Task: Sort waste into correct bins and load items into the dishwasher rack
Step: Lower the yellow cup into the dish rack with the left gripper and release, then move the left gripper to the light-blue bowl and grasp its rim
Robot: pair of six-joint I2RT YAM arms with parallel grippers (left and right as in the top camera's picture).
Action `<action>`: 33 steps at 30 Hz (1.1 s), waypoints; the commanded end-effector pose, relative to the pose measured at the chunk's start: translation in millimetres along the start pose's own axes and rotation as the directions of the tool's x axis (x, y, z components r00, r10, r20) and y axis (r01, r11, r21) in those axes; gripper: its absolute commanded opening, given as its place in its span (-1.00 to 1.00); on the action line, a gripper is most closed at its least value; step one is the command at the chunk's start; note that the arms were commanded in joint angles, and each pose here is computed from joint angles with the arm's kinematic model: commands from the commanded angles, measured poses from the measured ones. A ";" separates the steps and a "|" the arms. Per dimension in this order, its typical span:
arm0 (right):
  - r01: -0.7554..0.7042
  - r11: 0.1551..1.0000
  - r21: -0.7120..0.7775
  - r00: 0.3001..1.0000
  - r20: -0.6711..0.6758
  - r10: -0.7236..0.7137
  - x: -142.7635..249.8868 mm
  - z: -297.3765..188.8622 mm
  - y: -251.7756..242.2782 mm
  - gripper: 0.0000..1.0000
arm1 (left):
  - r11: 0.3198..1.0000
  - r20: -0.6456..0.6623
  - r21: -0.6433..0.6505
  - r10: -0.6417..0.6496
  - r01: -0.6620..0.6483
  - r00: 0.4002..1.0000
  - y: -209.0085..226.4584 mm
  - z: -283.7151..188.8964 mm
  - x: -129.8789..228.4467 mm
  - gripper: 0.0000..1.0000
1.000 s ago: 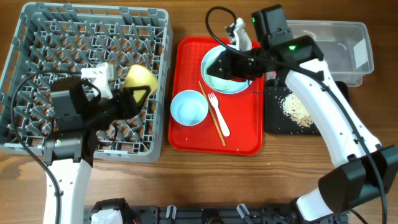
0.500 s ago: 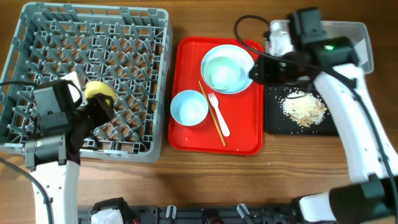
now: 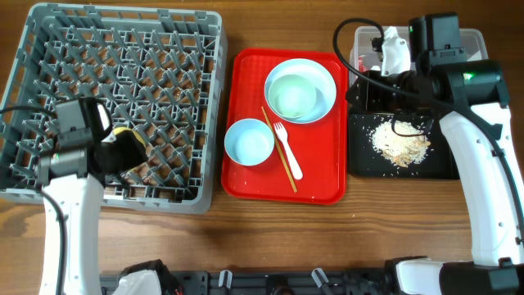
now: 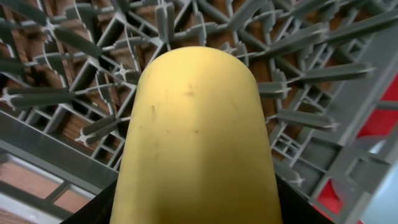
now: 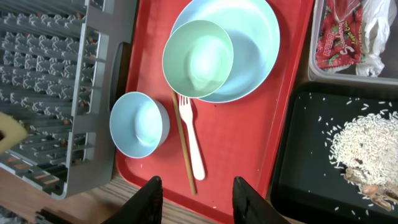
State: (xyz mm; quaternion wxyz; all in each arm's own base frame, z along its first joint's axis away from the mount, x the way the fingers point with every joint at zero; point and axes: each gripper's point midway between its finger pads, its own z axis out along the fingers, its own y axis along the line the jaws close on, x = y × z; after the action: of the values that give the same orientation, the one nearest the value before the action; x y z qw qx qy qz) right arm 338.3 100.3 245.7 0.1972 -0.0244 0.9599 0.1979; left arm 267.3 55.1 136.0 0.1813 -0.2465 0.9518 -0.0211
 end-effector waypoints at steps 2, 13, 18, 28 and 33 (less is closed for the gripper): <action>0.017 1.000 0.017 1.000 0.006 -0.017 0.0 -4.5 -2.1 -0.25 | 0.999 -0.064 -0.035 -0.002 0.000 0.998 4.1 19.7 -0.8 -0.62; 0.014 1.000 0.019 1.000 -0.007 -0.014 3.3 -4.5 -2.7 -0.25 | 0.999 -0.122 -0.052 -0.006 -0.001 0.993 4.9 46.1 -1.2 1.00; 0.015 1.000 0.020 1.000 -0.008 -0.015 3.6 -4.5 -3.0 -0.13 | 1.000 -0.066 -0.002 -0.002 0.002 0.998 -6.9 31.1 -19.8 1.00; -0.006 0.988 0.153 0.999 -0.032 0.011 11.4 -6.9 -26.4 -0.04 | 0.940 0.094 0.313 0.114 -0.138 0.989 -91.7 -35.7 -38.0 1.00; -0.124 0.963 0.238 0.992 0.003 0.127 9.6 -14.6 -53.7 -0.03 | 0.886 0.100 0.375 0.253 -0.273 0.962 -137.9 -42.3 -11.1 1.00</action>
State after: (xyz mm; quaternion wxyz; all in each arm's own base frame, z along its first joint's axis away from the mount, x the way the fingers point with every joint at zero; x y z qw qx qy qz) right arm 327.0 71.4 232.0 0.1688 0.0108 0.9771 0.1289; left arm 325.7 -16.5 187.0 0.2488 -0.1421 0.9477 -0.1405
